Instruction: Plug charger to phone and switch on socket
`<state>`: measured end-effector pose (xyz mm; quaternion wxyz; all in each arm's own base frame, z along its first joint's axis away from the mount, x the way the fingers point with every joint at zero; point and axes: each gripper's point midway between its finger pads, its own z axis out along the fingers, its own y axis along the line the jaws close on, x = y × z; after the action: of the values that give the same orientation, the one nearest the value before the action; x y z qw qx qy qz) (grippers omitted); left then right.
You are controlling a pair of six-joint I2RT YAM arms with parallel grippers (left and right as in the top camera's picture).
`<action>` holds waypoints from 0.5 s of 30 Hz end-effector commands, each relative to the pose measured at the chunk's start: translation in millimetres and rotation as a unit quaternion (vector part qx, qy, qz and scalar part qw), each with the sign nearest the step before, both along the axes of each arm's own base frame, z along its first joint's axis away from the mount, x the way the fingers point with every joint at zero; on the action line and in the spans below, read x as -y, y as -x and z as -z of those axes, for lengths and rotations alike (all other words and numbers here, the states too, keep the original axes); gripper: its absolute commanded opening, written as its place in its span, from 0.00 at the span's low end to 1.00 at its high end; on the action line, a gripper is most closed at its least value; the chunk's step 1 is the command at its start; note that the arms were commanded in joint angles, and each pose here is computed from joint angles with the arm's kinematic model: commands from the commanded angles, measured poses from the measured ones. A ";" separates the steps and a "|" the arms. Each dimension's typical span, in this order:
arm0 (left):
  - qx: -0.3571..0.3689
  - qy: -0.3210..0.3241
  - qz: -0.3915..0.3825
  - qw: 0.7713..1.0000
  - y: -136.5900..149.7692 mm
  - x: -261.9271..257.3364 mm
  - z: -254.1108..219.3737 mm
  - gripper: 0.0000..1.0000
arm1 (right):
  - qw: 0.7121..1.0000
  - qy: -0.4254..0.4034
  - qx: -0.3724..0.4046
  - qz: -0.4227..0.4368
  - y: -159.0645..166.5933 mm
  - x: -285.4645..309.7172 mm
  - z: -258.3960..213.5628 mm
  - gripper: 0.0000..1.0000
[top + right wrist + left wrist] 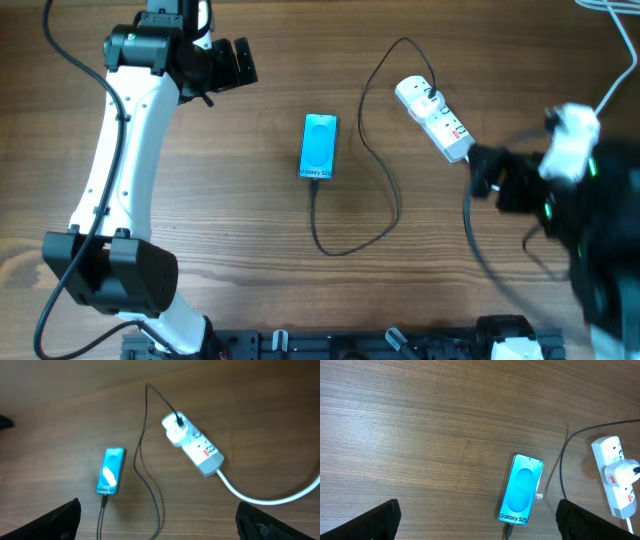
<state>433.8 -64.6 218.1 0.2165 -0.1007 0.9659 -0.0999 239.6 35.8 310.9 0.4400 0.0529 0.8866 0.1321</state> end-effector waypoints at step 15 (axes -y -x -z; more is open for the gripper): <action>-0.005 -0.004 -0.006 1.000 -0.3 -2.8 3.8 1.00 | 0.999 0.010 0.042 -0.029 54.5 -4.1 12.5 1.00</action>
<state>433.8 -64.6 218.1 0.2165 -0.1007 0.9659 -0.0999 188.5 37.2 304.9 0.4823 0.0285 0.8649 0.1360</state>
